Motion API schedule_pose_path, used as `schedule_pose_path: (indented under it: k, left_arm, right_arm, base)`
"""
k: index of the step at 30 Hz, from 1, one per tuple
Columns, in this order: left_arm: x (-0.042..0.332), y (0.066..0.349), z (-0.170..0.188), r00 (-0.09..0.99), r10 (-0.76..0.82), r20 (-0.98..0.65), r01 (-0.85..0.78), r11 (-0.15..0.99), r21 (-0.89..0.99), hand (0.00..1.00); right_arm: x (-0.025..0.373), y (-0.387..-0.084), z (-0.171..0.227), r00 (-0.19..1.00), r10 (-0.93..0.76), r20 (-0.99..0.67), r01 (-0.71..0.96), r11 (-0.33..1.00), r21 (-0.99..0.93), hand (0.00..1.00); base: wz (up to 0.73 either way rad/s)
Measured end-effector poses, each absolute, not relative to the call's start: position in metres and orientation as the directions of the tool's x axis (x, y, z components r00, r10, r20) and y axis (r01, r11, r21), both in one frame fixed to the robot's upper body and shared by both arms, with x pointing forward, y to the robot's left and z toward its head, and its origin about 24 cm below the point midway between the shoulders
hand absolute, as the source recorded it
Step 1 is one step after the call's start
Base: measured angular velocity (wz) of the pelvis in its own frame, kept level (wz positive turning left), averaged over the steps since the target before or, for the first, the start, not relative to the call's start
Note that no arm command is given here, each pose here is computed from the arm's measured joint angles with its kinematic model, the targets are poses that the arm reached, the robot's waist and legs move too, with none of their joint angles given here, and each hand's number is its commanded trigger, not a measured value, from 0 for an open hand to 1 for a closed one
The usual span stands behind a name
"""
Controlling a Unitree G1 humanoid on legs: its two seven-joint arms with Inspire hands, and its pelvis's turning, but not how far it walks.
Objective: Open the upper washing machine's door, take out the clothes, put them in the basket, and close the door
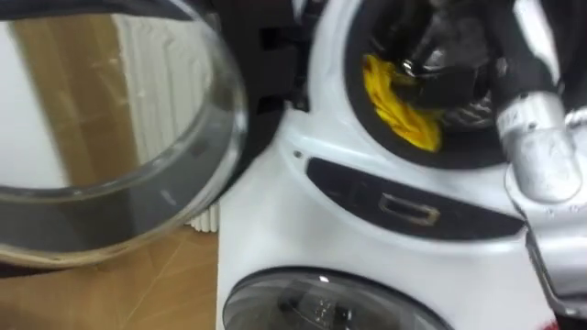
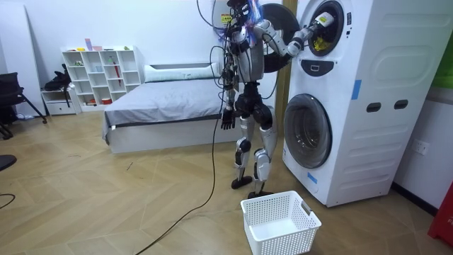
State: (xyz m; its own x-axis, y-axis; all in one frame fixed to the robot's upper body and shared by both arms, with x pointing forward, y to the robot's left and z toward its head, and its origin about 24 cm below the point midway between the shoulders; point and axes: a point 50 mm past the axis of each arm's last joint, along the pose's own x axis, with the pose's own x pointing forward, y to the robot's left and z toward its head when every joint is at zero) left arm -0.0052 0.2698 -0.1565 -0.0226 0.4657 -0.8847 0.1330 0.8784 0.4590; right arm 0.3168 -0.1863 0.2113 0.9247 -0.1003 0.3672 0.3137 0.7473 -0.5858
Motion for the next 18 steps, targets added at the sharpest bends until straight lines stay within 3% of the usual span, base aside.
schedule_pose_path:
  k: [18]
  left_arm:
    - [0.024, 0.265, -0.158, 0.075, 0.451, -0.890, 0.125, 0.881, 0.457, 0.00]
  right_arm:
    - [0.308, -0.175, 0.224, 0.894, -0.043, 0.447, 0.360, 0.662, -0.657, 0.00]
  base:
    - [0.02]
